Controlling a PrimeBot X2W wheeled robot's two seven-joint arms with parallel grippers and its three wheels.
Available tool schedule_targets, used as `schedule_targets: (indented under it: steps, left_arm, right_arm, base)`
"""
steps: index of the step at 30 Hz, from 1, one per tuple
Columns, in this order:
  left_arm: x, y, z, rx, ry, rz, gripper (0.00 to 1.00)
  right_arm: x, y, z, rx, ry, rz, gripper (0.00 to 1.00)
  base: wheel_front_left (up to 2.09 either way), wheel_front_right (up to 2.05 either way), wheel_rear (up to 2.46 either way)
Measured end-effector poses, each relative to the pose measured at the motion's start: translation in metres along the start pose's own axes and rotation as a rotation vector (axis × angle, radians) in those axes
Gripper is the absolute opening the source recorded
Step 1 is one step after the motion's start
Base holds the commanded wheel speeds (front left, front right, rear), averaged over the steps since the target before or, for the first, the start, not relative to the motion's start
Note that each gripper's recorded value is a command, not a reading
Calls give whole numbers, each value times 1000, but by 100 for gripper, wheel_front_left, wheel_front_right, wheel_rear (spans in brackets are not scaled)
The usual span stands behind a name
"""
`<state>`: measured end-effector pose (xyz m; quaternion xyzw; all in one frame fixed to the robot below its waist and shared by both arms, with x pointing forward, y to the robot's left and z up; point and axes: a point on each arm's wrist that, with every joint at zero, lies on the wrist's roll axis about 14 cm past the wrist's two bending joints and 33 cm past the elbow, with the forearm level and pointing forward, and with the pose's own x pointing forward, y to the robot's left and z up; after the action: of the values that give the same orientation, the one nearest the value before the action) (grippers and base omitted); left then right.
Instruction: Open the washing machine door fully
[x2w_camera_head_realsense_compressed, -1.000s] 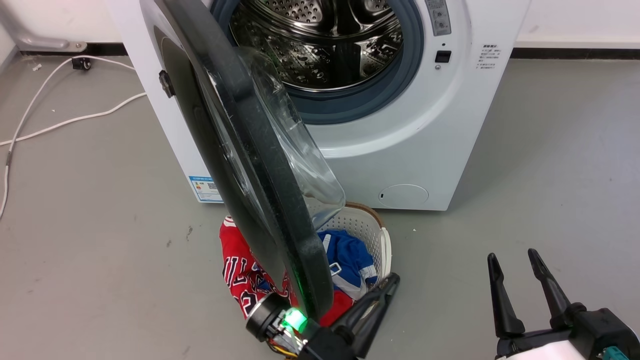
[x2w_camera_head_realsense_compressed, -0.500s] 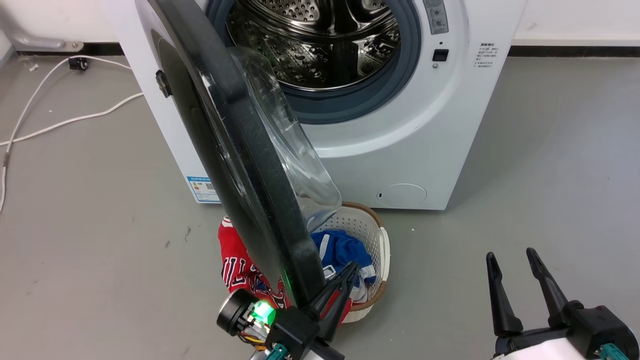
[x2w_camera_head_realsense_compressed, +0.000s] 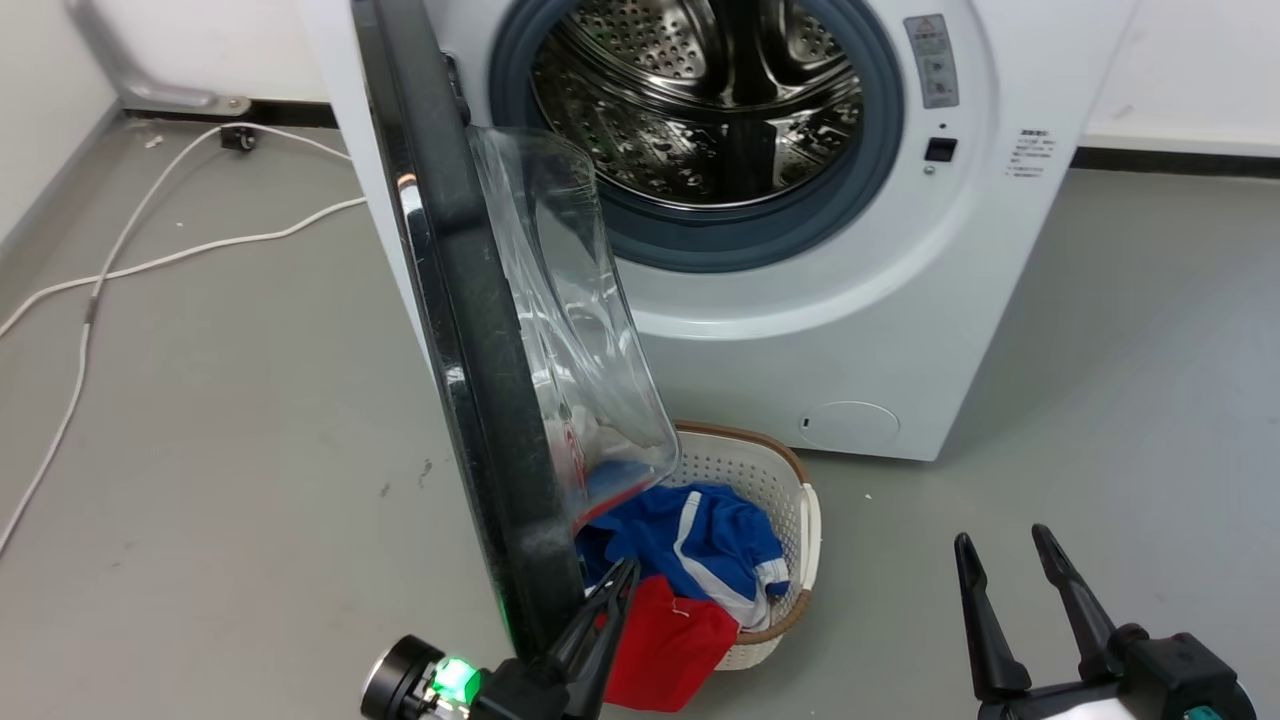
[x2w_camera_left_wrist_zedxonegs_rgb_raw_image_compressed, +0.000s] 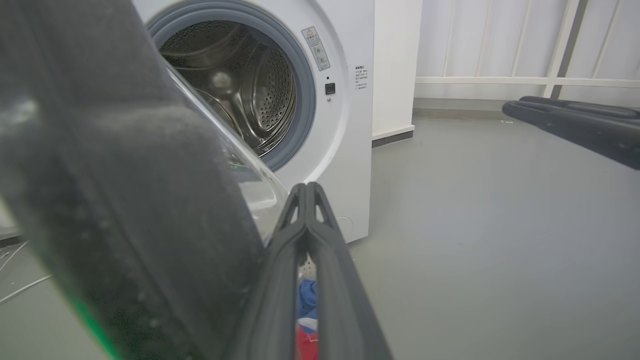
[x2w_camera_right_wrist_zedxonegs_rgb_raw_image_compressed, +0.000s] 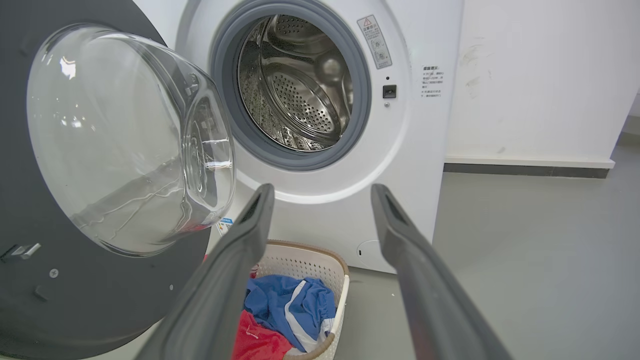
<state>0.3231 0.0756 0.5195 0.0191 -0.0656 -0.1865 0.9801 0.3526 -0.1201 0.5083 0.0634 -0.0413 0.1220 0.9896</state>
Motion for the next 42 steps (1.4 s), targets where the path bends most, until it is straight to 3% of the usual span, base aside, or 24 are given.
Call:
schedule_targets:
  steps: [8,19,29,42]
  left_arm:
    - [-26,23,-1,-2,12,117,0]
    - [-62,82,-3,35,39,332,0]
    - [-93,156,-5,33,64,594,0]
    - [-95,231,-10,76,91,781,0]
  right_arm:
    - [4,17,-4,12,13,57,100]
    - [13,39,-10,23,29,130,100]
    - [22,42,-24,30,67,144,100]
    - [38,30,-39,21,96,120,100]
  base:
    - [0,0,0]
    - [0,0,0]
    - [0,0,0]
    - [0,0,0]
